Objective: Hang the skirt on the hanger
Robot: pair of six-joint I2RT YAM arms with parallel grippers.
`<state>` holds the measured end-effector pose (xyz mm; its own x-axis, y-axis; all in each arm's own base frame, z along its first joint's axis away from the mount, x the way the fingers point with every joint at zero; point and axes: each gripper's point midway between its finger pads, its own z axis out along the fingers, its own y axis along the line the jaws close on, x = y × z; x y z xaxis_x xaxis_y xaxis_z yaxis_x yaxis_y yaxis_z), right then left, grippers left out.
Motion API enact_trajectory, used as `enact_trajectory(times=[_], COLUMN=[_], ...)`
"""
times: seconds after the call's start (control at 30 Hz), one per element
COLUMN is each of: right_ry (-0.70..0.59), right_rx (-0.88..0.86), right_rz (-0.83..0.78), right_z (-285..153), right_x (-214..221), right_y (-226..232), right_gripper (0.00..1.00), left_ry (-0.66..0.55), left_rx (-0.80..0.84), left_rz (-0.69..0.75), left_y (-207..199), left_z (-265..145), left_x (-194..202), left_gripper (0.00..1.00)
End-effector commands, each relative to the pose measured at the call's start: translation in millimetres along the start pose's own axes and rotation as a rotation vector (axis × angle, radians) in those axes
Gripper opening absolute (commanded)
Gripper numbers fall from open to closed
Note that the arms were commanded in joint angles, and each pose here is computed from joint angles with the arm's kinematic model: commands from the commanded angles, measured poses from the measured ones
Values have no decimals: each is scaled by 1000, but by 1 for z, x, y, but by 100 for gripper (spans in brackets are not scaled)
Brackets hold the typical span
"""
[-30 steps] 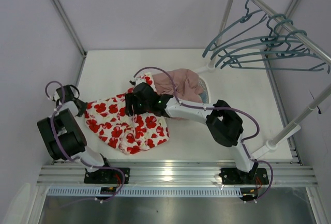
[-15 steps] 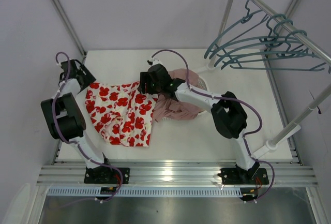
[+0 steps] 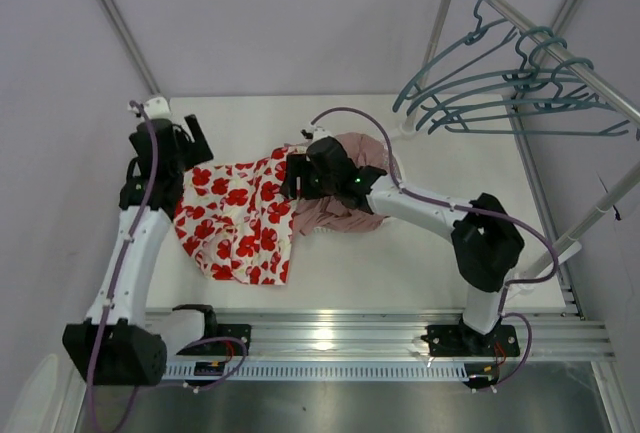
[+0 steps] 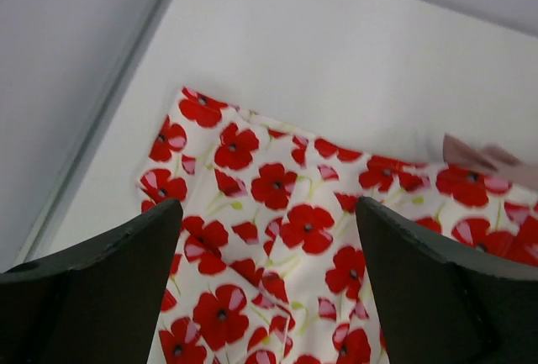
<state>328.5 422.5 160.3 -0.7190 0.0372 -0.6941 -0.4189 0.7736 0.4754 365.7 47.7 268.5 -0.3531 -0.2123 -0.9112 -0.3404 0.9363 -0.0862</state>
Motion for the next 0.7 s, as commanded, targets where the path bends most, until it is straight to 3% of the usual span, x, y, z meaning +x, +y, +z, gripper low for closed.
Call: enact_trajectory(times=[0.0, 0.2, 0.67], right_ry=[-56, -69, -128], right_rx=[-51, -39, 38], right_rz=[23, 56, 85], right_z=[-38, -71, -125], right_x=[-15, -1, 8], right_y=[15, 2, -35], right_gripper=[71, 72, 73], left_ry=[162, 281, 408], left_rx=[-23, -159, -317], left_rz=[68, 148, 168], left_y=[-5, -1, 7], left_z=[-18, -35, -15], left_x=[69, 135, 216], left_gripper=[90, 84, 79])
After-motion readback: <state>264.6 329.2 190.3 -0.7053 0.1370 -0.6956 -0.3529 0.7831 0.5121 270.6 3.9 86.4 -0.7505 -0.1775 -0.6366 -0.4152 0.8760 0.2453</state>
